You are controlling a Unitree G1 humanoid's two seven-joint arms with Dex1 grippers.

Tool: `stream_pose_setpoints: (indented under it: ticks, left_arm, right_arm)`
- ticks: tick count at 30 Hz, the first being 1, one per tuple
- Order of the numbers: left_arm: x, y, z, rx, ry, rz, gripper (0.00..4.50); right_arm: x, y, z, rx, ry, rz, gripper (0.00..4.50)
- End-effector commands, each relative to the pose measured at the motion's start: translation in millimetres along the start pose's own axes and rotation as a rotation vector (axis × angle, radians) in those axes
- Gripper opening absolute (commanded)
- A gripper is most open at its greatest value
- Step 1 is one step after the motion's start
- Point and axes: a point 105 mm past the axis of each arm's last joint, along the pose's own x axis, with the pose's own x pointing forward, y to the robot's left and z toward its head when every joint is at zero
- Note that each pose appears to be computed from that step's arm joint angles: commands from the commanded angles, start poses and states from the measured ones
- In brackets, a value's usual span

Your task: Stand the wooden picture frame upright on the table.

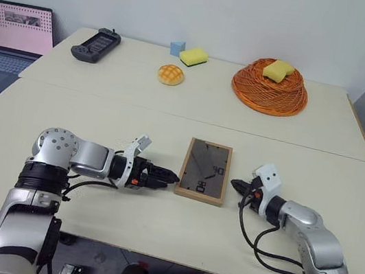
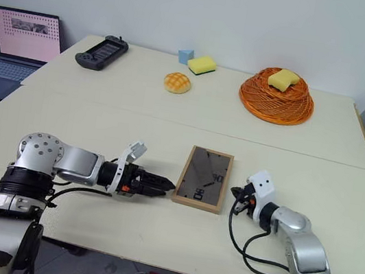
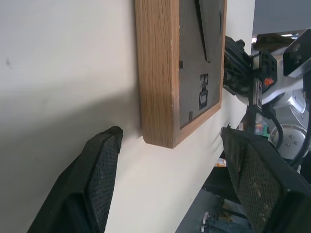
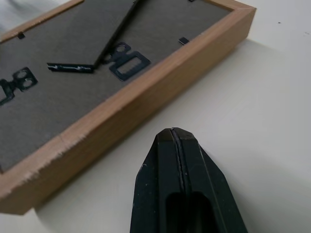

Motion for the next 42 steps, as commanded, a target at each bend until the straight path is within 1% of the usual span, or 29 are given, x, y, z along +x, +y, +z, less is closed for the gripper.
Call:
stream_pose_setpoints:
  ticks: [1,8,16,33,35,39,42]
  left_arm:
    - [-3,-7,6,0.015,-0.021,-0.028,3.46]
    - [-1,-10,8,0.018,-0.027,-0.045,3.46]
    - [-1,-5,8,-0.007,-0.032,-0.037,3.46]
    - [0,-5,6,0.005,-0.027,-0.035,3.46]
    - [0,-6,7,0.006,-0.028,-0.036,3.46]
    - [0,-7,8,0.010,-0.028,-0.039,3.46]
    - [-1,-8,7,0.012,-0.026,-0.039,3.46]
  right_arm:
    - [3,12,17,-0.023,-0.056,0.024,0.00]
    - [6,14,28,-0.009,-0.088,0.017,0.00]
    - [6,13,27,-0.005,-0.085,0.014,0.00]
    - [17,25,49,0.016,-0.148,0.041,0.00]
    - [18,26,47,0.024,-0.141,0.042,0.00]
    - [14,19,30,0.006,-0.076,0.020,0.00]
    - [12,17,25,0.015,-0.062,0.017,0.00]
